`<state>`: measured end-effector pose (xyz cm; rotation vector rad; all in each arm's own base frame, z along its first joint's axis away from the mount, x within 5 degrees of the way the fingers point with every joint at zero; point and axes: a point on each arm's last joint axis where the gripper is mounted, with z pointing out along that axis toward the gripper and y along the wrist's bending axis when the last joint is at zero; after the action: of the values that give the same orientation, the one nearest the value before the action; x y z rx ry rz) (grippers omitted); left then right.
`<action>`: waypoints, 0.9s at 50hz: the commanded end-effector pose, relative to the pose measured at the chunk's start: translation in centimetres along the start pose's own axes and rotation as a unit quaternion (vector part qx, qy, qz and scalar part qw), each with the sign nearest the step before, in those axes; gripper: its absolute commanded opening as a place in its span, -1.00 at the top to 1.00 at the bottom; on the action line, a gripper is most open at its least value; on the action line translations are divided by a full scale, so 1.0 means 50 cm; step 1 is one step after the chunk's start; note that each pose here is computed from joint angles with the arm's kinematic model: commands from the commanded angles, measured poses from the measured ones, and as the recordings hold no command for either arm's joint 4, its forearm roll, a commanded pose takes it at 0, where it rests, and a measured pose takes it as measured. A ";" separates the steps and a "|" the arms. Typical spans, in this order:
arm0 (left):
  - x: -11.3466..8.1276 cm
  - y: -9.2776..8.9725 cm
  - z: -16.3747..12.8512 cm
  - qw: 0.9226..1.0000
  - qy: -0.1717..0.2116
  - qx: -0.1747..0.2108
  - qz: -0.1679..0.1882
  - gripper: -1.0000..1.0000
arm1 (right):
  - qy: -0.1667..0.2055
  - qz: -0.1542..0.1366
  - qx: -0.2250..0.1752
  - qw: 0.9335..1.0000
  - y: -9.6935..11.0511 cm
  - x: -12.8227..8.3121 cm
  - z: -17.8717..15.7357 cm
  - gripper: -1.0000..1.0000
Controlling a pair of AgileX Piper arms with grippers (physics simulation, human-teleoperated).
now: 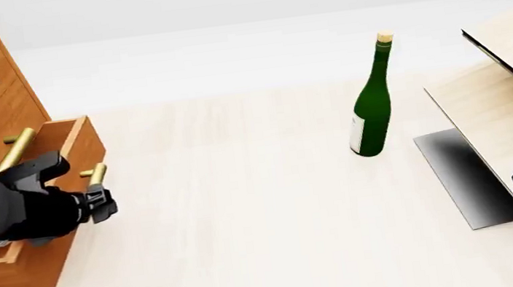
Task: Put the bowl in the bottom drawer of the cabinet and close it.
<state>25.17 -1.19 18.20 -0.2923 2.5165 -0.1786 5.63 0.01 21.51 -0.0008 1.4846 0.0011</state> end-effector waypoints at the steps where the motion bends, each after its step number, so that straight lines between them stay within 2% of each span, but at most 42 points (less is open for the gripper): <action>1: 0.014 0.093 0.066 0.995 0.053 -0.069 0.050 -1.00 | 0.000 0.000 0.000 1.000 0.000 0.000 0.000 -1.00; 8: 0.015 0.130 0.058 0.994 0.051 -0.086 0.054 -1.00 | 0.000 0.000 0.000 1.000 0.000 0.000 0.000 -1.00; 11: 0.017 0.133 0.058 0.993 0.052 -0.087 0.054 -1.00 | 0.000 0.000 0.000 1.000 0.000 0.000 0.000 -1.00; 13: 0.018 0.163 0.048 0.992 0.047 -0.102 0.057 -1.00 | 0.000 0.000 0.000 1.000 0.000 0.000 0.000 -1.00; 15: 0.018 0.153 0.052 0.993 0.050 -0.097 0.055 -1.00 | 0.000 0.000 0.000 1.000 0.000 0.000 0.000 -1.00; 16: 0.020 0.170 0.047 0.992 0.048 -0.105 0.057 -1.00 | 0.000 0.000 0.000 1.000 0.000 0.000 0.000 -1.00; 18: 0.021 0.171 0.047 0.992 0.048 -0.105 0.057 -1.00 | 0.000 0.000 0.000 1.000 0.000 0.000 0.000 -1.00; 22: 0.028 0.204 0.035 0.990 0.044 -0.122 0.060 -1.00 | 0.000 0.000 0.000 1.000 0.000 0.000 0.000 -1.00; 23: 0.027 0.198 0.040 0.990 0.046 -0.119 0.058 -1.00 | 0.000 0.000 0.000 1.000 0.000 0.000 0.000 -1.00; 24: 0.033 0.221 0.027 0.988 0.041 -0.132 0.063 -1.00 | 0.000 0.000 0.000 1.000 0.000 0.000 0.000 -1.00; 26: 0.041 0.242 0.021 0.987 0.042 -0.143 0.062 -1.00 | 0.000 0.000 0.000 1.000 0.000 0.000 0.000 -1.00; 27: 0.040 0.239 0.022 0.987 0.041 -0.141 0.063 -1.00 | 0.000 0.000 0.000 1.000 0.000 0.000 0.000 -1.00; 28: 0.058 0.276 0.001 0.983 0.036 -0.166 0.068 -1.00 | 0.000 0.000 0.000 1.000 0.000 0.000 0.000 -1.00; 29: 0.053 0.266 0.012 0.984 0.041 -0.157 0.067 -1.00 | 0.000 0.000 0.000 1.000 0.000 0.000 0.000 -1.00; 31: 0.071 0.295 -0.011 0.980 0.033 -0.180 0.074 -1.00 | 0.000 0.000 0.000 1.000 0.000 0.000 0.000 -1.00; 32: 0.065 0.285 -0.001 0.982 0.036 -0.171 0.070 -1.00 | 0.000 0.000 0.000 1.000 0.000 0.000 0.000 -1.00; 33: 0.077 0.302 -0.014 0.979 0.035 -0.185 0.071 -1.00 | 0.000 0.000 0.000 1.000 0.000 0.000 0.000 -1.00; 35: 0.082 0.306 -0.018 0.978 0.032 -0.190 0.076 -1.00 | 0.000 0.000 0.000 1.000 0.000 0.000 0.000 -1.00; 36: 0.098 0.322 -0.032 0.975 0.029 -0.206 0.082 -1.00 | 0.000 0.000 0.000 1.000 0.000 0.000 0.000 -1.00; 40: 0.101 0.322 -0.028 0.975 0.033 -0.204 0.083 -1.00 | 0.000 0.000 0.000 1.000 0.000 0.000 0.000 -1.00; 42: 0.084 0.302 -0.009 0.979 0.039 -0.184 0.081 -1.00 | 0.000 0.000 0.000 1.000 0.000 0.000 0.000 -1.00; 45: 0.081 0.297 -0.008 0.979 0.038 -0.181 0.082 -1.00 | 0.000 0.000 0.000 1.000 0.000 0.000 0.000 -1.00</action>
<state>21.29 5.32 14.52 0.7430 2.5132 0.4264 5.63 0.01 21.51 -0.0008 1.4845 0.0010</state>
